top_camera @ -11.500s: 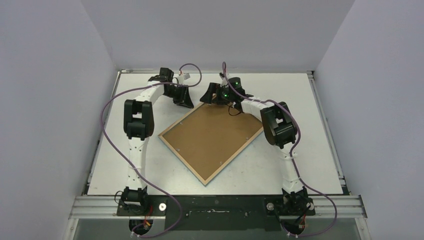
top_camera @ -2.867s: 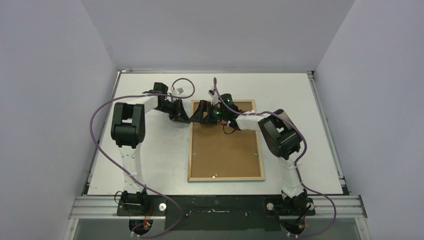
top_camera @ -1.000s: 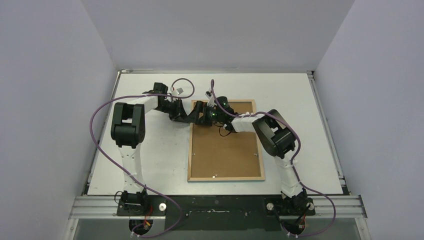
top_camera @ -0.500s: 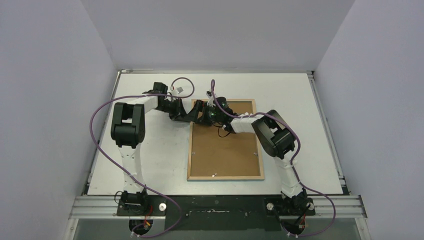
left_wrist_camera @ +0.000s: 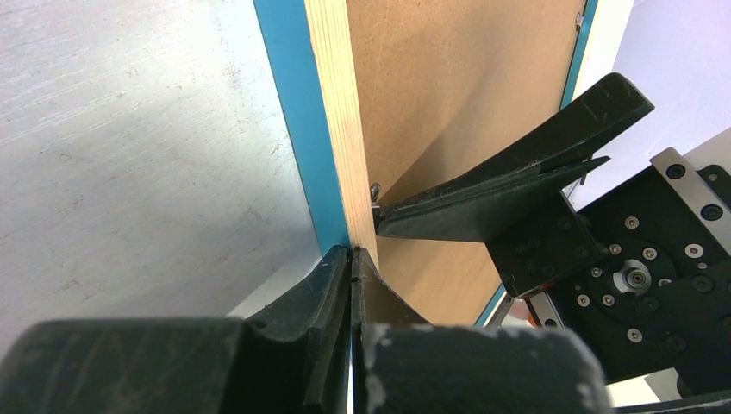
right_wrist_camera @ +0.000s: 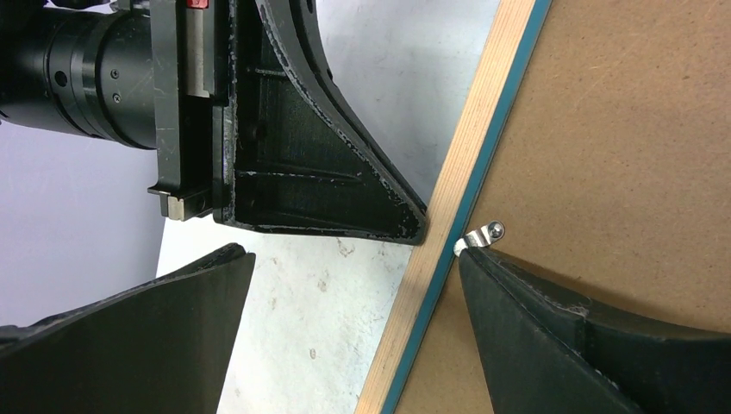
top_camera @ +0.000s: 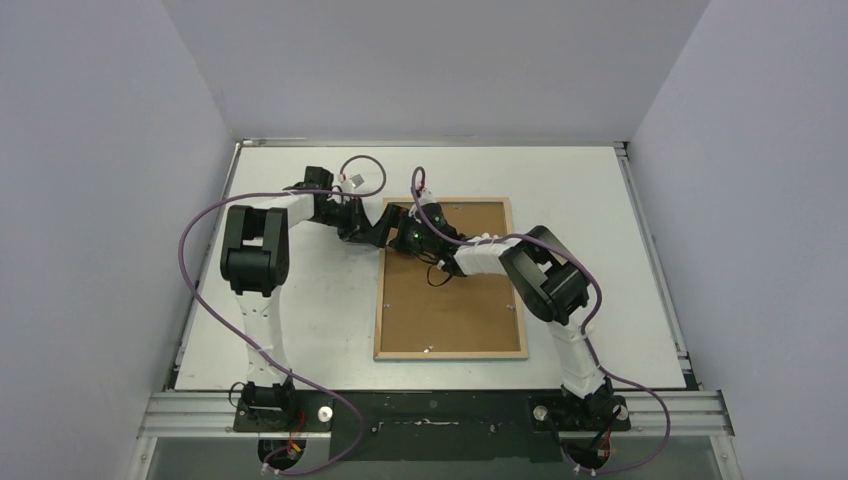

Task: Put the photo into the frame

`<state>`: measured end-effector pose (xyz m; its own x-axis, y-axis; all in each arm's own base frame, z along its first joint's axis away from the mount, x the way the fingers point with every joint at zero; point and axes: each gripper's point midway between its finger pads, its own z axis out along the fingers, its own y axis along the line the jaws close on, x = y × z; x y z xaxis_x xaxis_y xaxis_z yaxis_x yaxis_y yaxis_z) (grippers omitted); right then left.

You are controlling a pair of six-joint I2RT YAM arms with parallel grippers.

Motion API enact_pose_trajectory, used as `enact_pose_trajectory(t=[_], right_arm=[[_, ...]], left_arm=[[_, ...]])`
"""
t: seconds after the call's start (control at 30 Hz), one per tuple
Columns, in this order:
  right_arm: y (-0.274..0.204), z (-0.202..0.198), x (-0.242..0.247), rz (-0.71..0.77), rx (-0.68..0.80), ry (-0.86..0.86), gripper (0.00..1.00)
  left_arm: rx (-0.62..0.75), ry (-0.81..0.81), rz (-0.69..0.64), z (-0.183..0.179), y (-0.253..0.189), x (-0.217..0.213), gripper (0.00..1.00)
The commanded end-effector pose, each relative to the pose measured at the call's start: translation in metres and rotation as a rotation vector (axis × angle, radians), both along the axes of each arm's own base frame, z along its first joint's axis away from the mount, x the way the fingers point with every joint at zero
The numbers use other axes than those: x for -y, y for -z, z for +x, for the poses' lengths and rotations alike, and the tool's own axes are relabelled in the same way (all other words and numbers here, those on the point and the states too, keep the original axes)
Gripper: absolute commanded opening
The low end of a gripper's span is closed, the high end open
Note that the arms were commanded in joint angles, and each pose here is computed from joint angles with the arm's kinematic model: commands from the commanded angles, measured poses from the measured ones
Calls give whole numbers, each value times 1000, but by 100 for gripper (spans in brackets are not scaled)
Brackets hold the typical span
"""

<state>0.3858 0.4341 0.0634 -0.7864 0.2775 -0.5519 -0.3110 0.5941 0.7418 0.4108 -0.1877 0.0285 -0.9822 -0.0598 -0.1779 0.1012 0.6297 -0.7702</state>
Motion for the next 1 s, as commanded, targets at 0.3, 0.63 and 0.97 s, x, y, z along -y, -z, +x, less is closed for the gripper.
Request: enact_pose_trajectory(t=[0.3,0.63,0.97], right_arm=[[29,-12,-9,-57,-44,21,96],[20,-16,-26,6,12,39,97],[11,-41,-21,202,-37,78,99]], left_arm=[[-34,27,26,-11,23,8,0],[-49,32,23,-13,26,9,0],[-89,15,7,-12,30,10,0]])
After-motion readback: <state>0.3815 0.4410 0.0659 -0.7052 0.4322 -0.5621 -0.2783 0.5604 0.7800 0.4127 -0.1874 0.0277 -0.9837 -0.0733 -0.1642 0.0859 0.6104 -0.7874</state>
